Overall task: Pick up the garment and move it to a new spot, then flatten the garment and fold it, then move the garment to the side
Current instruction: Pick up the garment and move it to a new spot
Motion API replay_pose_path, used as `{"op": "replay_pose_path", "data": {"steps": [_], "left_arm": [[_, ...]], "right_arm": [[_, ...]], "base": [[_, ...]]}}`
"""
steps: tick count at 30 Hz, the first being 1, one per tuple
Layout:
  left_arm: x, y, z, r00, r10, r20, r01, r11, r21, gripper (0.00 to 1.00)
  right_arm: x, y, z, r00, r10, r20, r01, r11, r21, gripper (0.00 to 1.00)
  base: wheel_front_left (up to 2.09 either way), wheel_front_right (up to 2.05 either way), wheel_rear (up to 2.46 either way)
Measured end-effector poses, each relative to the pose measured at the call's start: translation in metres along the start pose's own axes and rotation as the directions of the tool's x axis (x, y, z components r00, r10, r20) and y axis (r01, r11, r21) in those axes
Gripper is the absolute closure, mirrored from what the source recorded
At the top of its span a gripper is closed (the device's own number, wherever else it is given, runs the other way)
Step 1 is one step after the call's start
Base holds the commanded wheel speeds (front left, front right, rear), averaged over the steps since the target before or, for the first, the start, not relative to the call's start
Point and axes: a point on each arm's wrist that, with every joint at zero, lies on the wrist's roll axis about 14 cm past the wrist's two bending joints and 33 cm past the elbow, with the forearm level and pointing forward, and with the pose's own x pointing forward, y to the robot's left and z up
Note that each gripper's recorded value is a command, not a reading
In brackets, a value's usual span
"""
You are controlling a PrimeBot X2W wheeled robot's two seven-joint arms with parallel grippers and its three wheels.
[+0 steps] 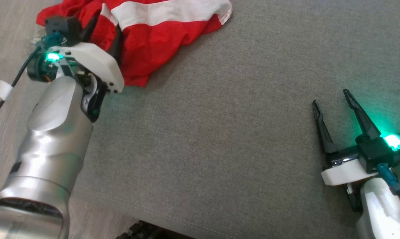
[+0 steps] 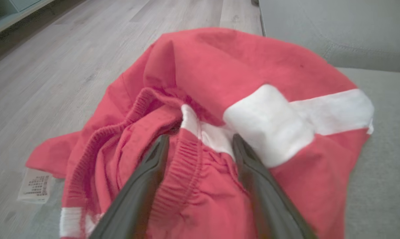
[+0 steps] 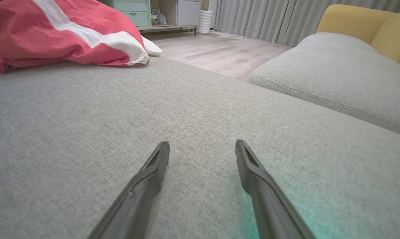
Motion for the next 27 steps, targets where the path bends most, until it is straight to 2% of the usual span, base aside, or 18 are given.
{"op": "replay_pose_path", "data": {"steps": [1,2,3,4,9,15,19,23,25,26,27], "left_arm": [[0.001,0.003,-0.004,1.000,0.003,-0.009,-0.003,1.000,0.012,0.00],[0.002,0.006,-0.007,1.000,0.009,-0.016,-0.009,1.000,0.025,0.20],[0.004,0.009,-0.007,1.000,0.013,-0.013,-0.012,0.999,0.029,0.88],[0.005,0.011,-0.005,1.000,0.014,0.002,-0.014,1.000,0.026,1.00],[0.009,0.008,0.032,0.992,-0.004,0.126,-0.001,0.999,0.038,1.00],[-0.005,0.009,0.083,0.963,-0.033,0.267,0.008,0.995,0.095,1.00],[-0.032,-0.010,0.142,0.906,-0.117,0.406,0.052,0.985,0.167,1.00],[-0.055,-0.040,0.201,0.827,-0.215,0.520,0.100,0.966,0.240,1.00],[-0.068,-0.067,0.228,0.779,-0.282,0.559,0.154,0.952,0.266,1.00],[-0.081,-0.099,0.251,0.729,-0.354,0.586,0.214,0.931,0.296,1.00],[-0.088,-0.116,0.260,0.706,-0.388,0.592,0.243,0.918,0.313,1.00]], "right_arm": [[0.001,0.000,-0.001,1.000,-0.001,0.002,0.001,1.000,0.002,0.00],[0.001,-0.001,-0.001,1.000,-0.003,0.003,0.003,1.000,0.004,0.00],[0.002,-0.002,-0.001,1.000,-0.006,0.004,0.006,1.000,0.005,0.00],[0.003,-0.004,-0.002,1.000,-0.009,0.006,0.009,1.000,0.006,0.00],[0.002,-0.006,0.001,1.000,-0.020,0.012,0.020,1.000,0.008,0.00],[-0.002,-0.009,0.014,0.999,-0.046,0.017,0.046,0.999,0.013,0.00],[-0.021,-0.004,0.033,0.997,-0.073,0.029,0.072,0.997,0.038,0.00],[-0.044,-0.015,0.055,0.988,-0.136,0.071,0.133,0.990,0.052,0.00],[-0.060,-0.025,0.062,0.979,-0.183,0.085,0.177,0.981,0.074,0.00],[-0.079,-0.033,0.066,0.968,-0.232,0.091,0.222,0.969,0.106,0.00],[-0.089,-0.037,0.067,0.962,-0.255,0.094,0.244,0.963,0.118,0.00]], "base": [[0.00,0.00,0.00],[0.00,0.00,0.00],[0.00,0.00,0.00],[0.00,0.00,0.00],[0.00,0.00,0.00],[0.00,0.00,0.00],[0.00,0.00,0.00],[0.00,0.00,0.00],[0.00,0.00,0.00],[0.00,0.00,0.00],[0.00,0.00,0.00]]}}
